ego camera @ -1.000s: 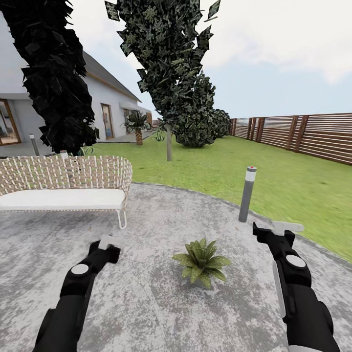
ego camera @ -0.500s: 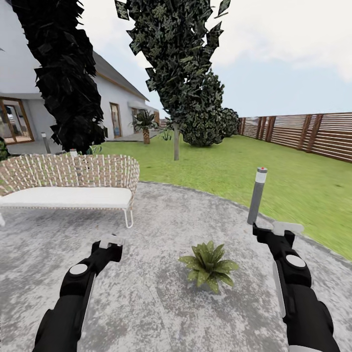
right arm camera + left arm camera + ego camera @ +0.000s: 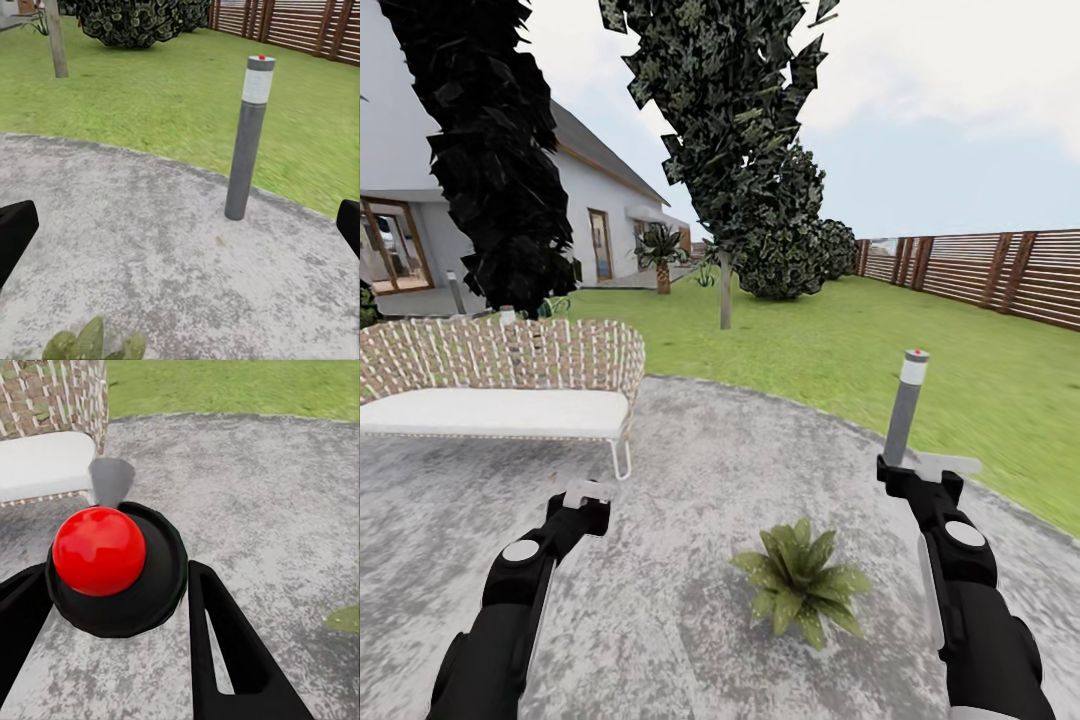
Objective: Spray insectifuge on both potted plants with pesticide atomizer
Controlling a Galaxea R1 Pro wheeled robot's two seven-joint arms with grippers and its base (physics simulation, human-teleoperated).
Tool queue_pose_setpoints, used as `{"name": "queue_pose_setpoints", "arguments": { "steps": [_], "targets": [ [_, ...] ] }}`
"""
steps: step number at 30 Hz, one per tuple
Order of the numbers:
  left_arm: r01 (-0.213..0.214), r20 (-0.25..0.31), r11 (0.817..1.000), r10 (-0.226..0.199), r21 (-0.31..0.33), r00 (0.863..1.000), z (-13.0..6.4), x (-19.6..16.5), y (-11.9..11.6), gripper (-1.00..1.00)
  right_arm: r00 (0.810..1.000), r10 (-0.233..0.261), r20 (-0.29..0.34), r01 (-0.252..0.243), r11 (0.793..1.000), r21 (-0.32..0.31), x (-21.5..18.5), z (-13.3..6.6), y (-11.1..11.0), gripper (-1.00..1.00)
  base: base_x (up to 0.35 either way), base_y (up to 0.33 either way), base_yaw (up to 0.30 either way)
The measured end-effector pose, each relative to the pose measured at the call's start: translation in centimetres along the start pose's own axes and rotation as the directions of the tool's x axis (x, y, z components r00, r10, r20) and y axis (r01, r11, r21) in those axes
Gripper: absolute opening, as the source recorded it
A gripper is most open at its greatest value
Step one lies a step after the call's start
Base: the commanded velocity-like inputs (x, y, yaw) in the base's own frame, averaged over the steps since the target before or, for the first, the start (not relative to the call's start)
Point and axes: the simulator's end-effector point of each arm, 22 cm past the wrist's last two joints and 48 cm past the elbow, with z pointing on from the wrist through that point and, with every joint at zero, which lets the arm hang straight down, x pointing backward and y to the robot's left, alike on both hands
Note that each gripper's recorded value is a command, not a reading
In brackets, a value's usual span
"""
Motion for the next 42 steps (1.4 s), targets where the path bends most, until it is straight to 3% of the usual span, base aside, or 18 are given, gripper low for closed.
{"name": "queue_pose_setpoints", "arguments": {
  "steps": [14, 42],
  "targets": [
    [0.000, -0.005, 1.000, 0.000, 0.001, 1.000, 0.13, 0.24, -0.06, -1.00, 1.000, -0.002, -0.005, 0.002, 1.000, 0.000, 0.27, 0.12, 0.05, 1.00, 0.329, 0.000, 0.177],
    [-0.002, -0.010, 1.000, 0.002, 0.005, 1.000, 0.34, 0.50, -0.30, -1.00, 1.000, -0.004, -0.012, 0.004, 1.000, 0.000, 0.66, 0.28, 0.11, 1.00, 0.011, 0.000, 0.268]
  ]
}}
